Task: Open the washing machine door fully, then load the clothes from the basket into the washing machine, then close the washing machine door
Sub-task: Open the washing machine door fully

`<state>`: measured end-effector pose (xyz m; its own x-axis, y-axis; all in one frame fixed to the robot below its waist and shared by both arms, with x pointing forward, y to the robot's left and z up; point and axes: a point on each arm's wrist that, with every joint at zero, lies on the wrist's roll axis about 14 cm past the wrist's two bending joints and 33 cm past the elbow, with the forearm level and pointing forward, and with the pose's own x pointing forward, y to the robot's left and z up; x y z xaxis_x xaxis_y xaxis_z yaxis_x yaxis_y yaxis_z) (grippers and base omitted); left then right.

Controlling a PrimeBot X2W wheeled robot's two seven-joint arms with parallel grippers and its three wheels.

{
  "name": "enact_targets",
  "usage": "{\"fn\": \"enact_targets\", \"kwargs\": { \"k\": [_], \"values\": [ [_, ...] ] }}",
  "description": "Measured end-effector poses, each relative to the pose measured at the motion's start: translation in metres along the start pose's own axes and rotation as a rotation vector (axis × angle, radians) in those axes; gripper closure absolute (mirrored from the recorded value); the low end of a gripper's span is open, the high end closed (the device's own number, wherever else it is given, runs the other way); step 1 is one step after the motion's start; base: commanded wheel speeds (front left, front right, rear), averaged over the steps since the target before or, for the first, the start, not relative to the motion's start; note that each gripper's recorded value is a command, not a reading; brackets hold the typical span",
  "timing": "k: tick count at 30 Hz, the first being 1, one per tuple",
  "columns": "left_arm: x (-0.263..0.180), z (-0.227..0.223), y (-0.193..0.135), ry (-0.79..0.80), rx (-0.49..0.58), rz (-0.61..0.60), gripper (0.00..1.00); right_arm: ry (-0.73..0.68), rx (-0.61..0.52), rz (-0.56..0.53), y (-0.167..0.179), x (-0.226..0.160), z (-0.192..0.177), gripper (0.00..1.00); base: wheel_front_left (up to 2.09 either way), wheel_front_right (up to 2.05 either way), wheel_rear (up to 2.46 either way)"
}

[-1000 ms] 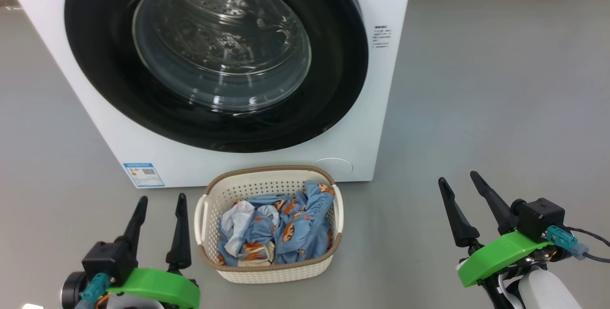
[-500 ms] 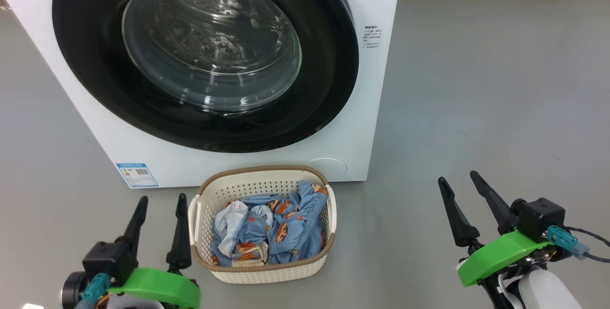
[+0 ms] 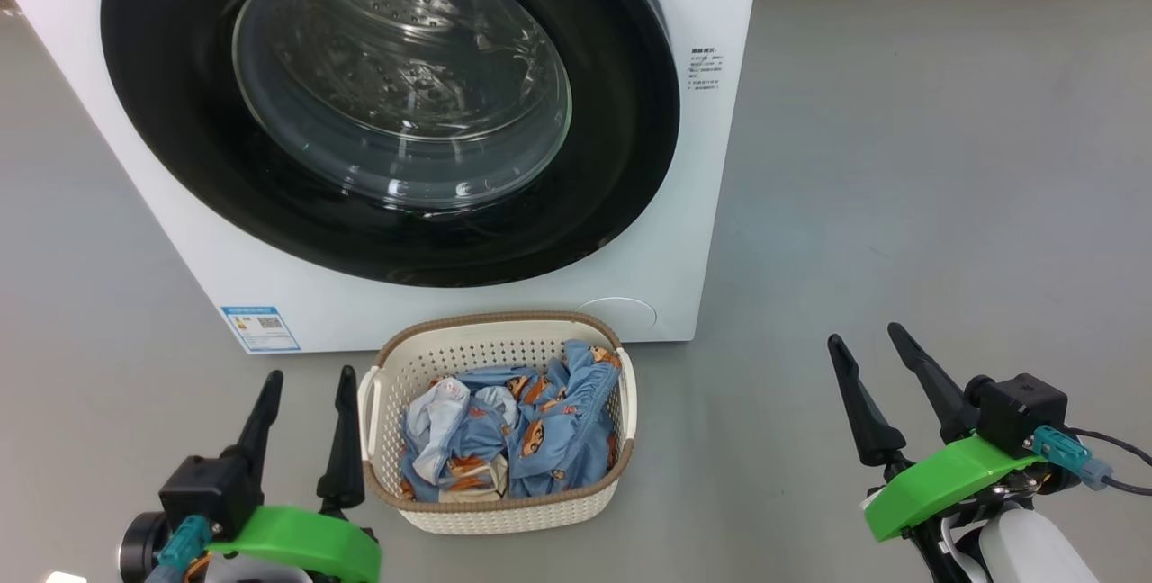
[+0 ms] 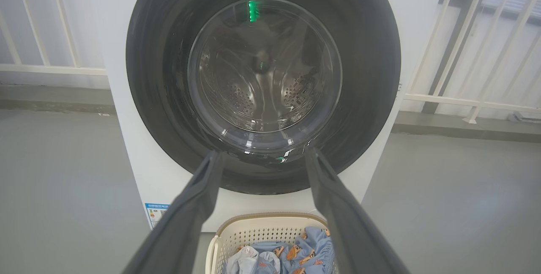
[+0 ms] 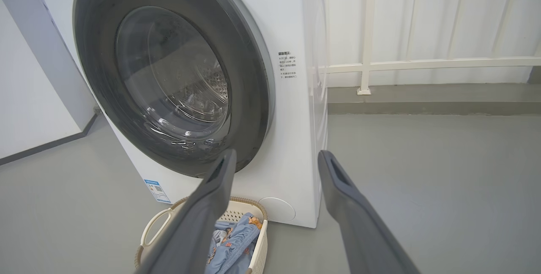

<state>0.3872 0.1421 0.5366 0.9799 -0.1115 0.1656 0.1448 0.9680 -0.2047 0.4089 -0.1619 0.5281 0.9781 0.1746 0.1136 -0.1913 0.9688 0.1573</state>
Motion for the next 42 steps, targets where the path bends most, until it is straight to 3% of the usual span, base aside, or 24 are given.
{"fn": "enact_targets", "kwargs": {
  "k": [23,38,39,41,42],
  "values": [
    [-0.001,-0.004,0.0,0.013,0.002,0.004,0.0,0.014,-0.002,0.001,-0.002,0.002,-0.004,0.0,0.0,0.0,0.0],
    [0.001,-0.019,0.009,0.054,0.0,0.04,0.0,-0.04,0.012,-0.001,-0.015,0.038,0.017,0.0,0.0,0.0,0.0],
    [0.002,-0.019,0.009,0.053,0.001,0.041,0.0,-0.048,0.015,-0.003,-0.017,0.042,0.019,0.03,0.0,0.0,0.0],
    [0.006,-0.018,0.011,0.047,0.004,0.046,0.0,-0.064,0.011,-0.004,-0.021,0.05,0.026,0.55,0.0,0.0,0.0],
    [0.007,-0.017,0.011,0.043,0.005,0.047,0.0,-0.073,0.008,-0.004,-0.023,0.054,0.03,0.67,0.0,0.0,0.0]
  ]
}}
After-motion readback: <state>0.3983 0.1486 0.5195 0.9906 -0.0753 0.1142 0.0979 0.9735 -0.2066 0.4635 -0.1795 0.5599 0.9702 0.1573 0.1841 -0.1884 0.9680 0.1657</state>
